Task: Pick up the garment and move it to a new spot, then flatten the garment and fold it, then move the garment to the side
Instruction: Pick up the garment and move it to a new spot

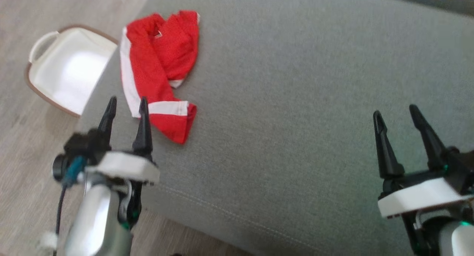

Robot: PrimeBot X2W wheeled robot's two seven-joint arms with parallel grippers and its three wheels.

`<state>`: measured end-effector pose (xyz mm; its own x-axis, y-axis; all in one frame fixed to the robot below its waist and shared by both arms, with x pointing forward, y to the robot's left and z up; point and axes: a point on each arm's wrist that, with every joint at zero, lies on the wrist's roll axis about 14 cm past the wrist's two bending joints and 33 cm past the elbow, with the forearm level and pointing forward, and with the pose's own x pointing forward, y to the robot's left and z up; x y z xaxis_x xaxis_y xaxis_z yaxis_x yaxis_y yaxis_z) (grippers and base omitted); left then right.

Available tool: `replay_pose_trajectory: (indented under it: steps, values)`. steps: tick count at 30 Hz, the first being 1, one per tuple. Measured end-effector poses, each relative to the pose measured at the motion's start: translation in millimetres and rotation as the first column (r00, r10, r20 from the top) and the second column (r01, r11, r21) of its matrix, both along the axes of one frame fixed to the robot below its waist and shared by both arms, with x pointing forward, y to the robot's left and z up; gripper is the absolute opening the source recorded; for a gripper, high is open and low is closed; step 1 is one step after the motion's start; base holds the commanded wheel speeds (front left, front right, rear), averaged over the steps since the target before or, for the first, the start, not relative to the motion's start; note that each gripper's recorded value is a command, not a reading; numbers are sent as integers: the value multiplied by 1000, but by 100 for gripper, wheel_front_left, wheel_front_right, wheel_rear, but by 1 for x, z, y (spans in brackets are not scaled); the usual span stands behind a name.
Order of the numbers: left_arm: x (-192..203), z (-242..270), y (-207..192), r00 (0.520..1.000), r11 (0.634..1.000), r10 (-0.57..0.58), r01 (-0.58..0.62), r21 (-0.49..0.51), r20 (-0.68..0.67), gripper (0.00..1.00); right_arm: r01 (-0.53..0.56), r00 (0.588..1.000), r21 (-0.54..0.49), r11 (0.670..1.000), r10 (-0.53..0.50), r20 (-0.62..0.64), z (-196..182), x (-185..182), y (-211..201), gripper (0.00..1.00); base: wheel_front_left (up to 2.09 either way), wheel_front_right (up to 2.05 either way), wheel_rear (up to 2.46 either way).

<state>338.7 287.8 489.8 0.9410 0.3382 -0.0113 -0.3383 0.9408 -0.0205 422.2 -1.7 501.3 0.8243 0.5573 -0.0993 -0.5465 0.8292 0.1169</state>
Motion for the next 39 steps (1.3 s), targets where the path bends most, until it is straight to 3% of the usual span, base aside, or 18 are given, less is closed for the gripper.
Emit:
replay_pose_trajectory:
  steps: [6, 12, 16, 17, 18, 19, 27, 32, 39]
  values:
    - [46, -62, 2, 983, 995, -31, 14, -99, -179, 100, 22, 997, -44, 999, -25, -68, -33, 22, -14, 100, 0, 0, 0]
    - [48, -138, -5, 895, 976, -82, -16, -215, -438, 100, 52, 992, -56, 997, -58, -115, -55, 34, -25, 100, 0, 0, 0]
    - [59, -146, -3, 874, 968, -100, -26, -250, -476, 100, 66, 990, -66, 996, -73, -118, -58, 35, -31, 100, 0, 0, 0]
    - [60, -147, -3, 867, 965, -108, -27, -262, -486, 94, 67, 990, -66, 996, -75, -117, -57, 35, -32, 100, 0, 0, 0]
    - [61, -147, -3, 861, 963, -111, -30, -269, -495, 33, 69, 990, -65, 995, -76, -116, -57, 35, -32, 100, 0, 0, 0]
    - [62, -146, -2, 860, 963, -114, -28, -269, -497, 0, 70, 990, -65, 995, -77, -116, -56, 34, -33, 100, 0, 0, 0]
    - [60, -113, 11, 923, 984, -63, -7, -181, -379, 0, 87, 994, -36, 996, -90, -63, -33, 29, -34, 100, 0, 0, 0]
    - [67, -43, 18, 986, 996, -33, 20, -84, -161, 0, 104, 995, -5, 995, -104, 1, -7, 21, -37, 100, 0, 0, 0]
    - [29, 2, -8, 998, 998, -64, 64, -28, 13, 0, 142, 989, 15, 990, -142, 45, 17, -6, -50, 100, 0, 0, 0]
